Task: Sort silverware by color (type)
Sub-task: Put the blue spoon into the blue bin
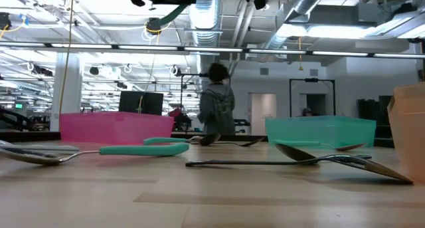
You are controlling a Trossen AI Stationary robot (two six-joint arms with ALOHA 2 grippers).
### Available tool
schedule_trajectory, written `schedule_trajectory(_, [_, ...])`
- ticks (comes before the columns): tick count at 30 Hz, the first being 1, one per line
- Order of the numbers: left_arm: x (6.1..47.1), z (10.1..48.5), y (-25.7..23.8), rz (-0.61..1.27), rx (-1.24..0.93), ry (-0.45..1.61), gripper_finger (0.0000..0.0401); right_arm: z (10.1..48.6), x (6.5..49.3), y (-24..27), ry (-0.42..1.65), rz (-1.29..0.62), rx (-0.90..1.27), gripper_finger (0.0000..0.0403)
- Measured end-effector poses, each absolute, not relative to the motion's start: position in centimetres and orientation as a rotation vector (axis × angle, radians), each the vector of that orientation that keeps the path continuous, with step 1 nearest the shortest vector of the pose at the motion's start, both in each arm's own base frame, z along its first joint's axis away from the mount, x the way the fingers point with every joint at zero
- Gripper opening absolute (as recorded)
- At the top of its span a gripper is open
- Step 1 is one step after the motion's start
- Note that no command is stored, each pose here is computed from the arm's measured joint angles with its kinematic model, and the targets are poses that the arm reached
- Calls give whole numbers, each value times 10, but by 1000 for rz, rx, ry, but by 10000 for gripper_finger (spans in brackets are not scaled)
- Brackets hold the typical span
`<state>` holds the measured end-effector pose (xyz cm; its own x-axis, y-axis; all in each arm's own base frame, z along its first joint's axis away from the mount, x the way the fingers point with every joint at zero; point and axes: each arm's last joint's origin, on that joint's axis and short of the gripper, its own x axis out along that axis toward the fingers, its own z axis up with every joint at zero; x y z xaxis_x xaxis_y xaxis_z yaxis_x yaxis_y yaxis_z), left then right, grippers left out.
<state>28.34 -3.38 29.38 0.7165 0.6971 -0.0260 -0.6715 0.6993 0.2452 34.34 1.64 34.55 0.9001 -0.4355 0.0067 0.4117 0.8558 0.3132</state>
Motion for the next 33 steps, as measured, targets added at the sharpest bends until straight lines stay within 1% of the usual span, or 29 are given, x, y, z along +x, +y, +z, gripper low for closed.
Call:
schedule_trajectory(6, [297, 287, -36, 749, 301, 171, 38, 351, 343, 4, -159, -503, 367, 290])
schedule_trajectory(11, [306, 287, -38, 767, 306, 178, 39, 351, 343, -6, -172, -526, 404, 281])
schedule_trajectory(17, [308, 293, -28, 847, 316, 183, 39, 351, 344, -4, -159, -476, 407, 276])
schedule_trajectory(22, [309, 295, -22, 844, 318, 177, 39, 349, 344, -8, -153, -486, 433, 276])
schedule_trajectory(25, [309, 295, -20, 832, 320, 174, 39, 349, 344, -8, -154, -459, 456, 273])
schedule_trajectory(27, [310, 296, -19, 817, 320, 170, 39, 349, 344, -8, -157, -450, 477, 263])
schedule_trajectory(29, [310, 296, -18, 815, 322, 172, 39, 349, 344, -8, -157, -450, 492, 243])
schedule_trajectory(31, [310, 296, -17, 809, 319, 168, 39, 349, 344, -8, -161, -450, 508, 212])
schedule_trajectory(33, [310, 296, -16, 812, 319, 169, 39, 349, 344, -8, -161, -451, 510, 173])
